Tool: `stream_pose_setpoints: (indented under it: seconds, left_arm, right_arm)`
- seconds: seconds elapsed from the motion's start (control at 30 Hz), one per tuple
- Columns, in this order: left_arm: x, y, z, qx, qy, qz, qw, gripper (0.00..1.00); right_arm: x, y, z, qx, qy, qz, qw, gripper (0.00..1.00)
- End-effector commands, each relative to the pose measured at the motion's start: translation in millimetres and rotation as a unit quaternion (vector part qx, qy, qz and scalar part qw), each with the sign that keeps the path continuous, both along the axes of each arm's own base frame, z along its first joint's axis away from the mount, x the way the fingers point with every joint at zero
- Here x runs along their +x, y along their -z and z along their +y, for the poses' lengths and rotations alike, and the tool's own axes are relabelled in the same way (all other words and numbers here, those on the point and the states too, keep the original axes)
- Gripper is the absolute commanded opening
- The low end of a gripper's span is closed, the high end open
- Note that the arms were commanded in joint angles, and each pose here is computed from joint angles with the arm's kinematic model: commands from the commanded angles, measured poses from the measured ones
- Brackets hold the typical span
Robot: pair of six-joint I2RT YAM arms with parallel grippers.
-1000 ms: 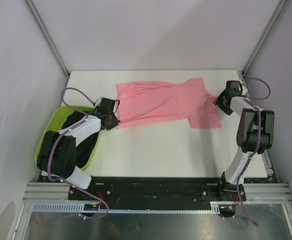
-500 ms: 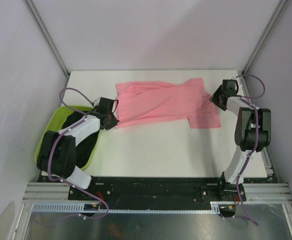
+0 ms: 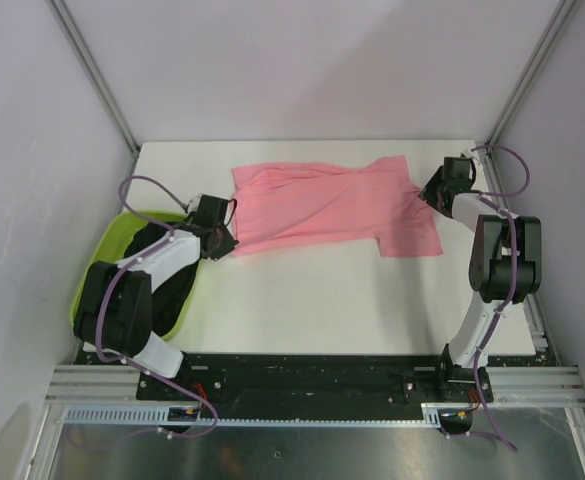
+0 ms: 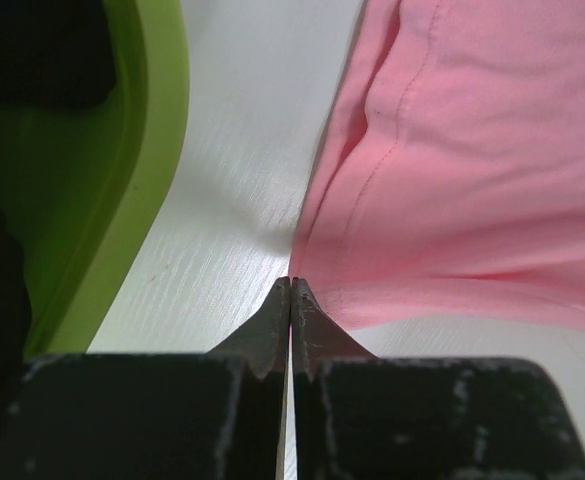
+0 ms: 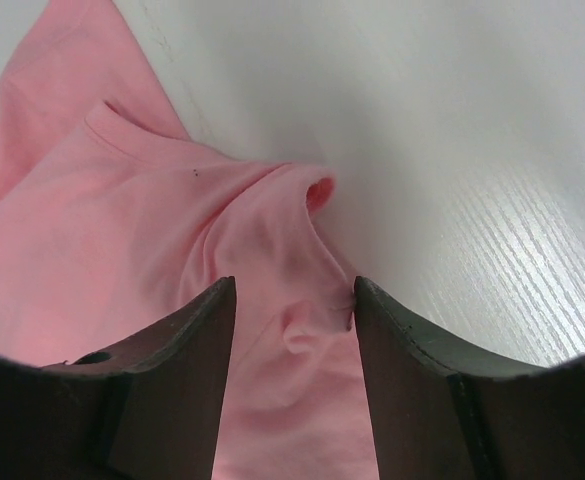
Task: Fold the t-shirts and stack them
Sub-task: Flatten out the tshirt
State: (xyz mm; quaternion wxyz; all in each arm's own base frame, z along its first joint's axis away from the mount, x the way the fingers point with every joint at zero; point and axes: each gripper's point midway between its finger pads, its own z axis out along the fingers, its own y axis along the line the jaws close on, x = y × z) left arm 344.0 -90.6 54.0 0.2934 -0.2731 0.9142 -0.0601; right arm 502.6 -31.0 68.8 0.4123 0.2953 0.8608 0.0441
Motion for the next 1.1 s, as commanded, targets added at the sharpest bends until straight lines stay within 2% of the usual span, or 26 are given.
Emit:
stream_pose_setpoints:
  seconds: [0.0,0.2,0.47,0.57,0.73,0.9,1.07]
  left_arm:
    - [5,-4,5,0.004,-0.007,-0.004,1.000,0.00]
    - [5,-4,4,0.003,-0.006,-0.003,1.000,0.00]
    - [8,-7,3,0.003,-0.006,-0.006,1.000,0.00]
    - [9,-8,3,0.002,-0.005,-0.008,1.000,0.00]
    - [15,-15,2,0.005,0.000,-0.017,1.000,0.00]
    - [32,-52,1,0.015,0.018,-0.066,0.998,0.00]
    - [47,-120,6,0.041,0.045,-0.152,0.987,0.00]
  right_arm:
    - [10,-9,-8,-0.002,0.008,-0.025,1.000,0.54]
    - [9,-5,-10,0.001,0.007,-0.019,1.000,0.44]
    - [8,0,-8,0.011,0.000,-0.018,1.000,0.27]
    - [9,2,-7,0.016,-0.003,-0.018,1.000,0.23]
    - [6,-2,-10,0.019,0.001,-0.017,1.000,0.02]
    - [-8,-42,-25,0.029,0.036,-0.027,0.999,0.00]
    - [-40,-121,-41,0.023,0.071,-0.073,0.995,0.00]
